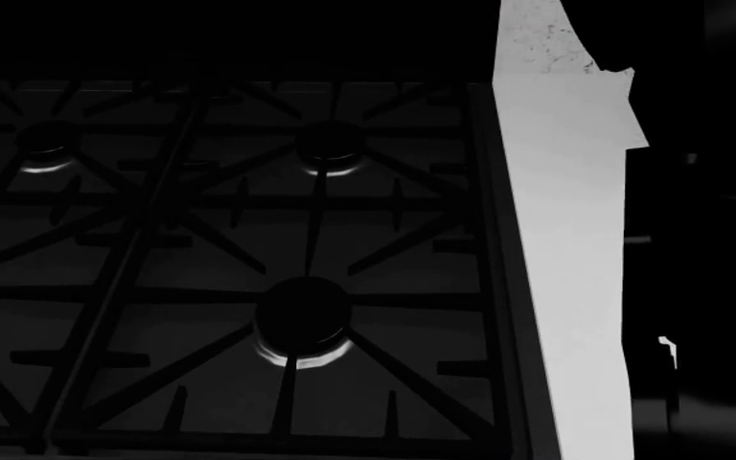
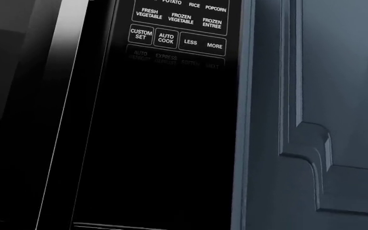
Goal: Press the stop button on the microwave
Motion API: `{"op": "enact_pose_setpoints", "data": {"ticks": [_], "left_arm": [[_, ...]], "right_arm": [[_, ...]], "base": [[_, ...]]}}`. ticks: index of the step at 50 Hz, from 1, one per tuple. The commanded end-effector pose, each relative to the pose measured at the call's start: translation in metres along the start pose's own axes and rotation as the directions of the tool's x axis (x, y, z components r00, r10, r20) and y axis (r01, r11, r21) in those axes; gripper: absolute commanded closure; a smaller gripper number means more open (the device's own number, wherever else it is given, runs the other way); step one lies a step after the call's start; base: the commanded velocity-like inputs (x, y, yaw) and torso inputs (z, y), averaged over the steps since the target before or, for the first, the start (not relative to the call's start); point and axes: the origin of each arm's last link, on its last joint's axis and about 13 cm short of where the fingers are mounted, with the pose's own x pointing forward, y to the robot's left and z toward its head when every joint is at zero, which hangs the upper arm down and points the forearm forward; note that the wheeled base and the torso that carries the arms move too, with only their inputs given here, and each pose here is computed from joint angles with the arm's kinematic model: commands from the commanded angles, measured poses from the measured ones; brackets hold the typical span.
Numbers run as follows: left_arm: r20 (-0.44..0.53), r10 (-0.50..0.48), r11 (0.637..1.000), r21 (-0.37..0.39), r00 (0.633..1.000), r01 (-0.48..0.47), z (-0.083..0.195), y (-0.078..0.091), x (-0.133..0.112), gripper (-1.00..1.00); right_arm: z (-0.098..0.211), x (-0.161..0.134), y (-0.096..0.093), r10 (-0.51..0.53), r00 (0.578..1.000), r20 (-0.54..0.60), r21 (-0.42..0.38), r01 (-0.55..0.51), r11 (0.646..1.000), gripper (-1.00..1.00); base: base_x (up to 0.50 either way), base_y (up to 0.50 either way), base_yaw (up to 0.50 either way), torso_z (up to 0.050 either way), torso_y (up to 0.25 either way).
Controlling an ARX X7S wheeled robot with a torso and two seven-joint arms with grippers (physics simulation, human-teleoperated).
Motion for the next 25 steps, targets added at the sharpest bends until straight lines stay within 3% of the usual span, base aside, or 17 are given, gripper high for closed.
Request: {"op": "enact_pose_setpoints", "data": {"ticks": [1,12,25], "left_arm": [[-0.002,0.0,1.0,0.004,1.0,0.0,0.0,0.0,0.0,-1.0],[-0.001,-0.004,1.0,0.009,1.0,0.004,0.0,0.0,0.0,-1.0],[0.001,-0.002,1.0,0.0,1.0,0.002,0.0,0.0,0.0,-1.0]], "right_arm": [[-0.01,-0.001,-0.003,-0.036,0.998,-0.042,-0.02,0.035,0.999,1.0],[-0.016,-0.001,-0.004,-0.049,0.997,-0.061,-0.025,0.047,0.999,1.0],[0.0,0.013,-0.003,-0.052,0.999,-0.015,-0.035,0.052,0.998,1.0]], "base": [[0.0,0.0,0.0,0.0,0.0],[0.0,0.0,0.0,0.0,0.0],[0.0,0.0,0.0,0.0,0.0]]}}
